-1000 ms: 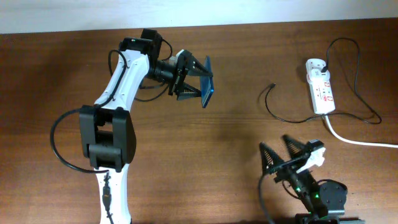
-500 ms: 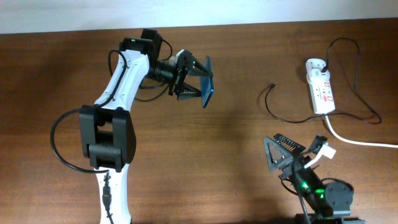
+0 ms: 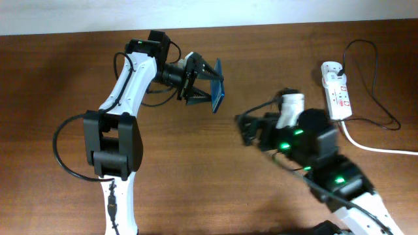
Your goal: Plug charger to phone and switch on socket
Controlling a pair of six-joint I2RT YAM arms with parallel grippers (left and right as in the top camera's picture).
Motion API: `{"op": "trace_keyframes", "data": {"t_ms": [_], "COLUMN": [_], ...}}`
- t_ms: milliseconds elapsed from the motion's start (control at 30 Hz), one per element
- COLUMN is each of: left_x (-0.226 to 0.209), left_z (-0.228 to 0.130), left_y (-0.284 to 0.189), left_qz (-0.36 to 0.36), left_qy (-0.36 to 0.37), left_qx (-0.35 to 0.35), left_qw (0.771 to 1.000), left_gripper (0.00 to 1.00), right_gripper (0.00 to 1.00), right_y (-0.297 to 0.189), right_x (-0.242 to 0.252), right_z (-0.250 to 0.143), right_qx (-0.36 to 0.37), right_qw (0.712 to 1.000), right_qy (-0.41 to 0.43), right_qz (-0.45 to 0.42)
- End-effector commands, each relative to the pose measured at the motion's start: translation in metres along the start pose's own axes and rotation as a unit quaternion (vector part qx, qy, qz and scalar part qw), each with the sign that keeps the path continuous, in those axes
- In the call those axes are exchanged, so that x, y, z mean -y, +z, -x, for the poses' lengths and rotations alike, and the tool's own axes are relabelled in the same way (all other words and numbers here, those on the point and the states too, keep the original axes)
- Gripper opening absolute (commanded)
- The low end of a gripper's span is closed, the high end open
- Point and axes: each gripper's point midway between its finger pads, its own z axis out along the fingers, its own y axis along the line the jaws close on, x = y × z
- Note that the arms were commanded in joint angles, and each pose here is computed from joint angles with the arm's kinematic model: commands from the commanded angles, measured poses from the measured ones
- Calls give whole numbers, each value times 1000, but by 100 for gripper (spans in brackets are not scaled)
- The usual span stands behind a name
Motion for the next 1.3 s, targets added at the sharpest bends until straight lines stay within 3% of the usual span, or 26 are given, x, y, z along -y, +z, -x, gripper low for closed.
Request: {"op": "trace_keyframes", "data": {"t_ms": [0,200,367,600,1000,1267], "left_x": [13,12,12,12,12,12], "left_z": [0,0,0,0,0,0], "left_y": [-5,-5,-5,-5,-5,-5], "left_qz": [-23,-23,-23,-23,-23,-23], "left_qy": [22,22,22,22,22,22], "left_qx": [-2,-2,-2,-2,-2,-2], "left_qw": [999,999,999,999,999,999], "left_gripper": [52,52,53,53,53,53], "right_gripper": [98,99,100,98,84,73], "right_y": [8,59,93,115,137,144], "right_x": [4,-19,-44,-38,-5,-10], "right_z": [19,18,11,5,20,11], "right_qx": [94,119,114,118,150,127], "right_qw": [987,986,992,991,985,990], "right_qy": [-47,-51,-47,-52,-33,-36], "right_qz": [-125,-104,-36,-45,-82,-58]}}
